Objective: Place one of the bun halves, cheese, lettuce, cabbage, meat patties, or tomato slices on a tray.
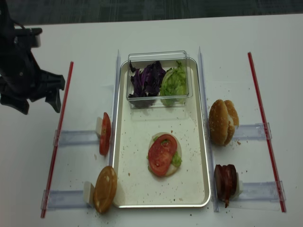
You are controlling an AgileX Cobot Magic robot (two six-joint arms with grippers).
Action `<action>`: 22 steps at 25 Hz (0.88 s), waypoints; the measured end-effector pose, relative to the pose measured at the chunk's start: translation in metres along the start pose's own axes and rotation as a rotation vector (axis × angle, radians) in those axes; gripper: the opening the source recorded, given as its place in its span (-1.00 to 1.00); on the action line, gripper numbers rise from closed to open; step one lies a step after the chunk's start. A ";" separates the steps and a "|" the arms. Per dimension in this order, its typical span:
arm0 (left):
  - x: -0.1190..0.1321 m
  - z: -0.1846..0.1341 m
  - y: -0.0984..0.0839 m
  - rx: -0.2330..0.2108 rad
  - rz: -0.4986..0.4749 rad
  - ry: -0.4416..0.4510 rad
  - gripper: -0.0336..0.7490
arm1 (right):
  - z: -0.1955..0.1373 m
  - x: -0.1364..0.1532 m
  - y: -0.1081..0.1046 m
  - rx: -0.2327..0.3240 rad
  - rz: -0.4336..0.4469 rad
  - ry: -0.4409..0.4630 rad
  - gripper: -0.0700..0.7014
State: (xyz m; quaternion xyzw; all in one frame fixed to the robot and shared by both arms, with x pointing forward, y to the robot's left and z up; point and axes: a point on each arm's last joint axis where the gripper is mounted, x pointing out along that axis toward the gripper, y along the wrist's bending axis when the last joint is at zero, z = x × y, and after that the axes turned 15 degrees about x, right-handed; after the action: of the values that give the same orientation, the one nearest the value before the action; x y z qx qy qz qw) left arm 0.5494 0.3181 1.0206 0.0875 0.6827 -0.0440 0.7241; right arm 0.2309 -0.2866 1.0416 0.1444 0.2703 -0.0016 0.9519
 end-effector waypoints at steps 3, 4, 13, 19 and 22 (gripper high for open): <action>0.000 -0.001 0.001 0.008 0.007 0.013 0.53 | 0.000 0.000 0.000 0.000 0.000 0.000 -0.36; 0.000 -0.002 0.001 0.008 0.006 0.018 0.53 | 0.000 0.000 0.000 0.000 0.000 0.000 -0.36; -0.029 -0.024 -0.003 -0.015 0.022 -0.046 0.53 | 0.000 0.000 0.000 0.000 0.000 0.000 -0.36; -0.026 -0.068 -0.013 -0.020 0.016 -0.022 0.53 | 0.000 0.000 0.000 0.005 0.000 0.000 -0.36; -0.026 -0.092 -0.019 -0.029 0.011 -0.036 0.53 | 0.000 0.000 0.000 0.005 0.000 0.000 -0.36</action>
State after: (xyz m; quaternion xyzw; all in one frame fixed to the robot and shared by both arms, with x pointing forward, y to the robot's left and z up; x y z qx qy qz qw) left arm 0.4541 0.3148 1.0409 0.0799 0.6696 -0.0316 0.7377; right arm 0.2309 -0.2866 1.0416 0.1469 0.2703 -0.0023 0.9515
